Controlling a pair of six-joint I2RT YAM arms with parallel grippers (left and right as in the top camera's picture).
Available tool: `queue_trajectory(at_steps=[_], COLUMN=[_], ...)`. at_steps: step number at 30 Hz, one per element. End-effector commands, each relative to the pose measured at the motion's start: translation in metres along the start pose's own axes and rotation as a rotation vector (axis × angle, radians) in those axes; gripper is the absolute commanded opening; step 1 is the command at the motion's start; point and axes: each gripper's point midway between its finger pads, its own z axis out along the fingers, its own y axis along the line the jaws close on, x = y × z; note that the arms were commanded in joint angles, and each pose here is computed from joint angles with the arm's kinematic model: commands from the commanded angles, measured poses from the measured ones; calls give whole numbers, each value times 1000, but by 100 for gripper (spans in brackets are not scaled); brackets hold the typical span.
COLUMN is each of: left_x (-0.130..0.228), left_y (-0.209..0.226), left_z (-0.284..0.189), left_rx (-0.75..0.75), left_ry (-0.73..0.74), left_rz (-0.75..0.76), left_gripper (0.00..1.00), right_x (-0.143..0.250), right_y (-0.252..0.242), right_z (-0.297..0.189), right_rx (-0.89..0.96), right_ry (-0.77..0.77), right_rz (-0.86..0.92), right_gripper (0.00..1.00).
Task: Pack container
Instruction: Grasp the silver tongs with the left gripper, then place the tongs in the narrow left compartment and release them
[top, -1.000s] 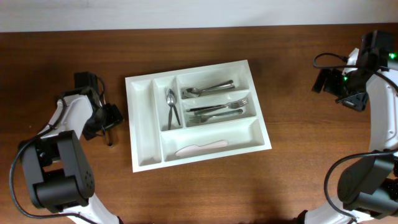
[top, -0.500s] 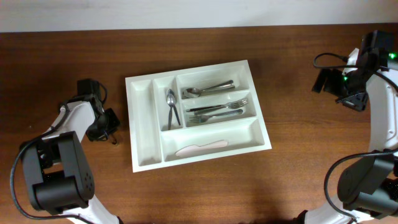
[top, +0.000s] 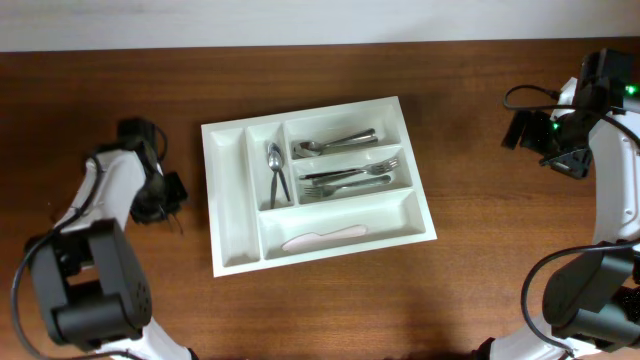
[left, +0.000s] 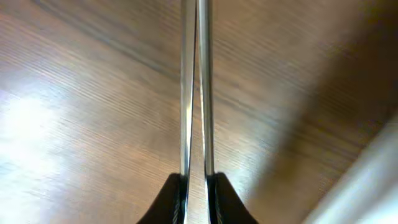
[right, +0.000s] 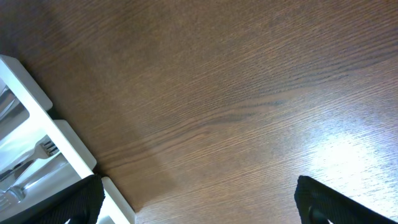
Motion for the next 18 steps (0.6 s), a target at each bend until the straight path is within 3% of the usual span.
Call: queue_trajectory(at_steps=[1, 5, 8, 15, 18], left_x=[-33, -26, -11, 25, 35], left_y=[-10, -31, -54, -108, -118], left_z=[-94, -151, -166, -139, -114], left_rx=[57, 109, 144, 84, 63], left_ry=[-230, -336, -364, -318, -277], left_rz=[27, 84, 154, 349, 316], left_gripper=[2, 2, 2, 2, 2], right_x=[0, 0, 0, 0, 0], right_y=[-2, -2, -2, -2, -2], right_z=[-3, -3, -3, -3, -3], right_rx=[2, 2, 2, 2, 2], right_ry=[-8, -8, -8, -8, -8], right_rz=[9, 9, 9, 9, 9], right_gripper=[99, 99, 98, 98, 99])
